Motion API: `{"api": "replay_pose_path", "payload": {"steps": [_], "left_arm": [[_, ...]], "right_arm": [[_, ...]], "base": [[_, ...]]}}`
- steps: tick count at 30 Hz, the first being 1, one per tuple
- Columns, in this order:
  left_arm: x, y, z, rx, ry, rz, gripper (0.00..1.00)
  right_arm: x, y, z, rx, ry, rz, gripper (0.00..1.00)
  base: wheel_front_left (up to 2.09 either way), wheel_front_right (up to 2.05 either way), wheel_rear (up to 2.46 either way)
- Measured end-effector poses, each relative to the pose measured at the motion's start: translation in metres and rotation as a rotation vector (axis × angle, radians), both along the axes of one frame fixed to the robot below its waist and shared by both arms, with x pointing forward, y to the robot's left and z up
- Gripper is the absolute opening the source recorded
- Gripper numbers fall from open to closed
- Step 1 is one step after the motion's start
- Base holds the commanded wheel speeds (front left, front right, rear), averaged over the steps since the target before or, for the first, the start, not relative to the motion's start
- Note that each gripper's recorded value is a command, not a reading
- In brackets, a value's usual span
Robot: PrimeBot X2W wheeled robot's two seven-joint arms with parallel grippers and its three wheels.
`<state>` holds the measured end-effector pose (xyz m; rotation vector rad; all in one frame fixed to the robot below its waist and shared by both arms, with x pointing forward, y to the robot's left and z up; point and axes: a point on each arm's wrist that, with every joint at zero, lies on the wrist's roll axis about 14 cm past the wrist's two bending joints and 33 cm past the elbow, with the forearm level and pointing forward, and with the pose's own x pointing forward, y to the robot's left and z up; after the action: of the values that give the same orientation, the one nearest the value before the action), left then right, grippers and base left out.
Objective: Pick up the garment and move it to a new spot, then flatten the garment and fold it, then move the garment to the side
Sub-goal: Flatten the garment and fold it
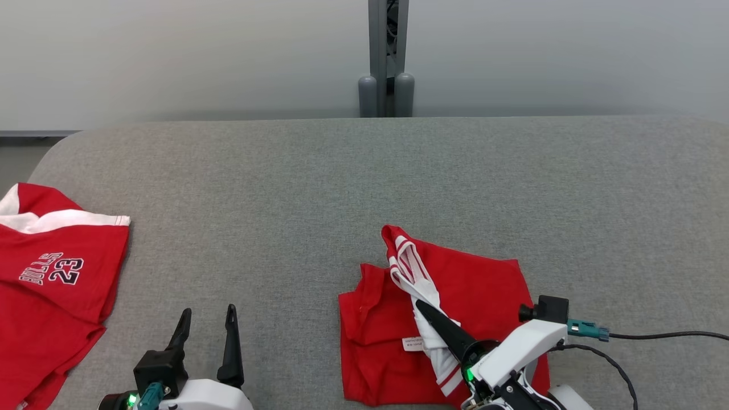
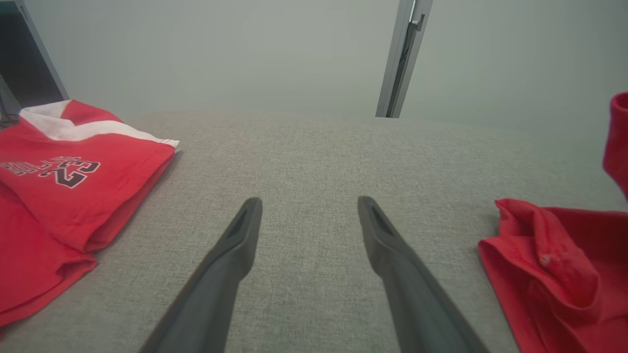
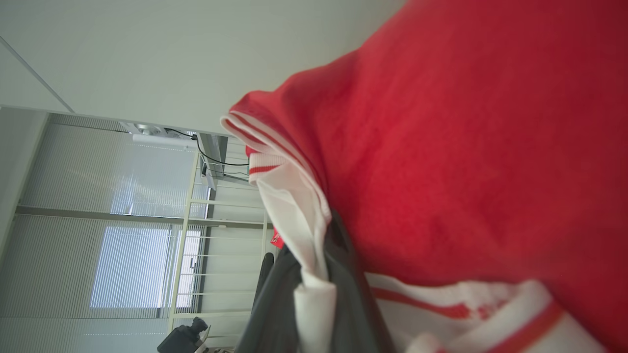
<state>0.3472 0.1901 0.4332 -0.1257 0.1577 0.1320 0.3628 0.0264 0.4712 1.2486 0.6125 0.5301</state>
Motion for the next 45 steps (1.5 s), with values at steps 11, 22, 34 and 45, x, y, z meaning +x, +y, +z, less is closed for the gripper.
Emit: {"api": "replay_pose_path", "payload": {"steps": [11, 22, 34, 45], "left_arm": [[-0.006, 0.008, -0.008, -0.013, 0.03, 0.042, 1.0], [-0.013, 0.018, -0.019, -0.022, 0.069, 0.089, 1.0], [-0.005, 0.016, -0.004, -0.024, 0.02, 0.08, 1.0], [0.008, -0.001, 0.023, -0.027, -0.071, 0.019, 1.0]], "right_arm": [[0.001, 0.045, -0.018, 0.0, 0.069, 0.09, 0.0], [-0.009, 0.074, -0.04, -0.059, 0.121, 0.199, 1.0], [-0.002, 0.086, 0.027, 0.064, -0.013, 0.211, 1.0], [0.073, -0.033, 0.095, -0.269, -0.512, -0.065, 1.0]], "base": [[0.0, 0.0, 0.0], [0.0, 0.0, 0.0], [0.0, 0.0, 0.0], [0.0, 0.0, 0.0]]}}
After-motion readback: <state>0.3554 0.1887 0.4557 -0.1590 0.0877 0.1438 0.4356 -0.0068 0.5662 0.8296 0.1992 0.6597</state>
